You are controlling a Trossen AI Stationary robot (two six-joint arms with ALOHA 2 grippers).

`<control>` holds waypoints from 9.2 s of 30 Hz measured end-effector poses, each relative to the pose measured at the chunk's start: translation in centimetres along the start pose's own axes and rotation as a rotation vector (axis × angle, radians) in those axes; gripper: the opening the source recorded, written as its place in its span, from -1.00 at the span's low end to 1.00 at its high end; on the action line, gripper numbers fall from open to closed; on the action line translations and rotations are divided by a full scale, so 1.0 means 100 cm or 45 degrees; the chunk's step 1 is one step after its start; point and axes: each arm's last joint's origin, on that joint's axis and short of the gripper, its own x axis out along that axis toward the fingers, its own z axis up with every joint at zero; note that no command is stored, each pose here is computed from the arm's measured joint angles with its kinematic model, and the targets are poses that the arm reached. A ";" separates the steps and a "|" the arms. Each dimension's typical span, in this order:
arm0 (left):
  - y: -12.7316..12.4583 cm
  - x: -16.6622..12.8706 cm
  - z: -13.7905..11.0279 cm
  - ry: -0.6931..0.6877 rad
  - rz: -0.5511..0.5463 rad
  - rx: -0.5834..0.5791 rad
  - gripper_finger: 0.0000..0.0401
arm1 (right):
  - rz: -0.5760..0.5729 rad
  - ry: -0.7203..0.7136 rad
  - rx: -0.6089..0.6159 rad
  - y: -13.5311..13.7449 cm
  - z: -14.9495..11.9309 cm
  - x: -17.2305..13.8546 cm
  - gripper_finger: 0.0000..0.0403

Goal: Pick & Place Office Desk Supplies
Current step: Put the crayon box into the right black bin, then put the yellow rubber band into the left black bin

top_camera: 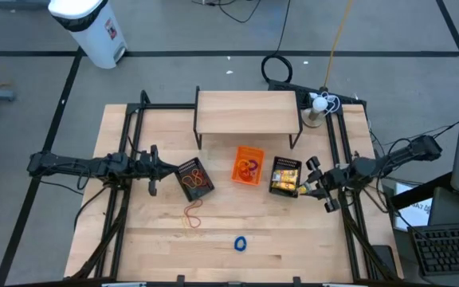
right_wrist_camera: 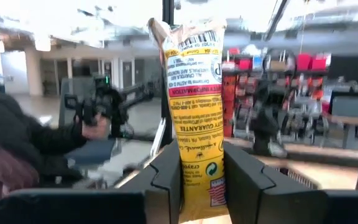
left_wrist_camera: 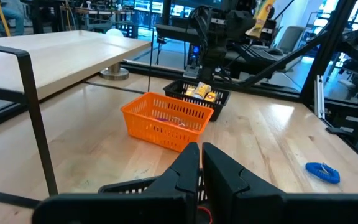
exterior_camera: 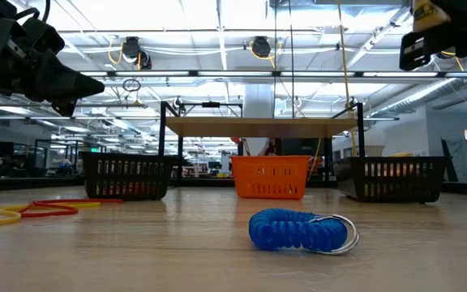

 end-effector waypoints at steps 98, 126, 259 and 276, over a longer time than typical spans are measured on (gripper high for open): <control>0.002 0.000 -0.003 0.037 0.084 0.036 -0.91 | -0.430 0.164 0.020 -0.006 0.037 -0.014 -0.94; 0.002 0.001 -0.005 0.106 0.095 -0.205 -0.91 | -0.383 0.171 0.029 -0.005 -0.011 -0.017 -0.99; -0.018 -0.021 0.061 -0.128 0.107 -0.029 -1.00 | -0.449 0.212 0.059 -0.006 -0.015 -0.018 -0.98; -0.010 0.084 0.056 0.624 0.241 0.042 -1.00 | -0.453 0.227 0.087 -0.006 -0.017 -0.019 -0.98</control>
